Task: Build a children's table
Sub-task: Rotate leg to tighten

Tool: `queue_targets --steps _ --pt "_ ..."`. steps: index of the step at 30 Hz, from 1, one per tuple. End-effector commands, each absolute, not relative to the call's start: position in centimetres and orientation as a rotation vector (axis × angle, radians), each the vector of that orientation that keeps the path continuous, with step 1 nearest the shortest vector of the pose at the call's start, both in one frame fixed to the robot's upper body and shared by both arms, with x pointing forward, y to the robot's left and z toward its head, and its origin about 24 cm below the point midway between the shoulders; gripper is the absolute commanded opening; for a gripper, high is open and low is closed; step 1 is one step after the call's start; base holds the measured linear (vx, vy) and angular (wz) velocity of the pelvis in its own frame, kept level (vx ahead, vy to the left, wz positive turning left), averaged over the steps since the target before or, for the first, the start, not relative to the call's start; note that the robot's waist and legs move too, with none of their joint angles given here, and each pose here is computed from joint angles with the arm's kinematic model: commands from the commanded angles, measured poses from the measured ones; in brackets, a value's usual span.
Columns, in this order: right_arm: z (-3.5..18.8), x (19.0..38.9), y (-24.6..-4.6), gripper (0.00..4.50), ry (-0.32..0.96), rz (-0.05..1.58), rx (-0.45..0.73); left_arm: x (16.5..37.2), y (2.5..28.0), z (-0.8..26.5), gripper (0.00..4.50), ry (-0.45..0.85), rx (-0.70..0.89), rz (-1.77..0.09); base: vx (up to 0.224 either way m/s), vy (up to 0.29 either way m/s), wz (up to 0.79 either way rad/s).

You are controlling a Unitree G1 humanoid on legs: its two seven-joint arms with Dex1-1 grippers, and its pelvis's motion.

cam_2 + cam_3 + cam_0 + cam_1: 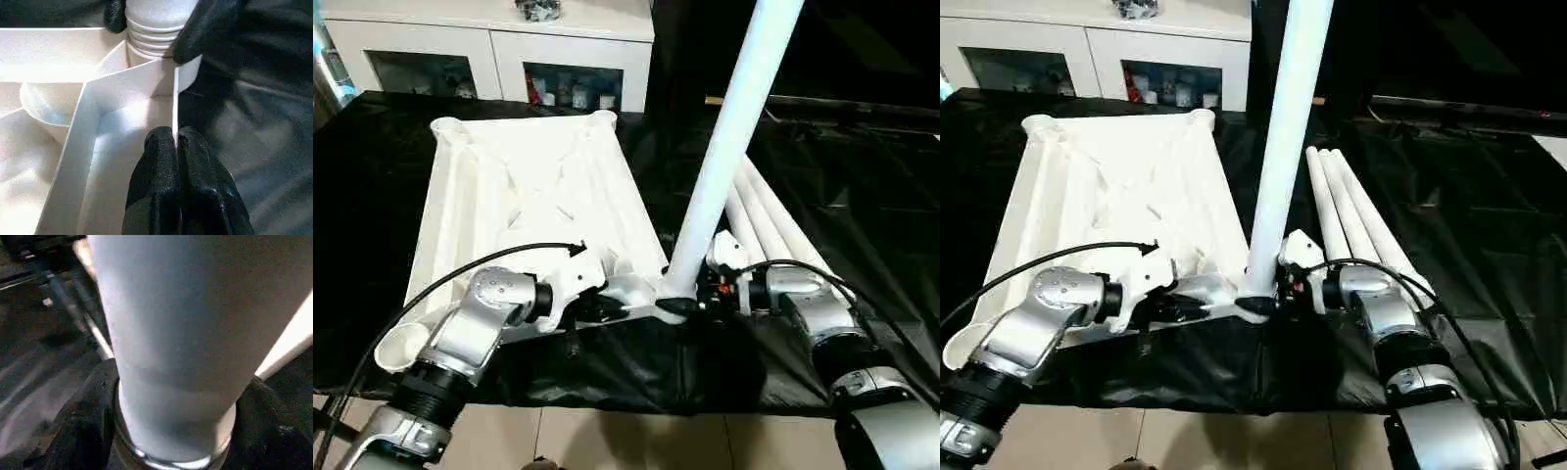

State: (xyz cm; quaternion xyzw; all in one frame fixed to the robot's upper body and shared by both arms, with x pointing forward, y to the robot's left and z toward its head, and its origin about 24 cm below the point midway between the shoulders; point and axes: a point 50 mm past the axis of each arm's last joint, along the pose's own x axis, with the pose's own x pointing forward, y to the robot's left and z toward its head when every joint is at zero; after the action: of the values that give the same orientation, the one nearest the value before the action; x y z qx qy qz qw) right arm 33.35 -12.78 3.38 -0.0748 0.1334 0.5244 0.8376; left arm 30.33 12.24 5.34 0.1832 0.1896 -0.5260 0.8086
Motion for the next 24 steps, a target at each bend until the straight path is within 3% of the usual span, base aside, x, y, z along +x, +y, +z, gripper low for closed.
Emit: queue_targets --steps 1,5,6,10,12,18,24 --pt "2.3 33.9 -9.8 2.73 0.313 0.961 -0.141 32.0 10.5 6.3 0.00 0.344 0.374 -0.984 0.000 0.000 0.00" --pt "2.4 34.8 -8.2 2.72 0.324 0.798 -0.055 33.0 10.1 6.5 0.00 0.343 0.348 -0.863 -0.013 -0.001 -0.01" --pt "2.7 35.4 -7.0 2.72 0.330 0.702 -0.020 33.5 9.6 6.7 0.00 0.335 0.332 -0.792 0.000 0.000 0.00" --pt "3.3 35.9 -5.8 2.72 0.323 0.583 -0.014 34.2 8.9 7.0 0.00 0.317 0.322 -0.704 0.000 0.000 0.00" --pt "3.6 36.1 -5.0 3.28 0.293 0.556 -0.030 34.3 7.8 7.1 0.00 0.297 0.321 -0.700 0.000 0.000 0.00" --pt "3.9 36.2 -4.9 3.86 0.279 0.564 -0.017 33.9 7.2 7.2 0.00 0.286 0.316 -0.743 0.000 0.000 0.00" --pt "4.2 36.3 -7.1 3.92 0.225 0.647 -0.075 32.5 7.9 6.9 0.00 0.267 0.349 -0.909 0.000 0.000 0.00"
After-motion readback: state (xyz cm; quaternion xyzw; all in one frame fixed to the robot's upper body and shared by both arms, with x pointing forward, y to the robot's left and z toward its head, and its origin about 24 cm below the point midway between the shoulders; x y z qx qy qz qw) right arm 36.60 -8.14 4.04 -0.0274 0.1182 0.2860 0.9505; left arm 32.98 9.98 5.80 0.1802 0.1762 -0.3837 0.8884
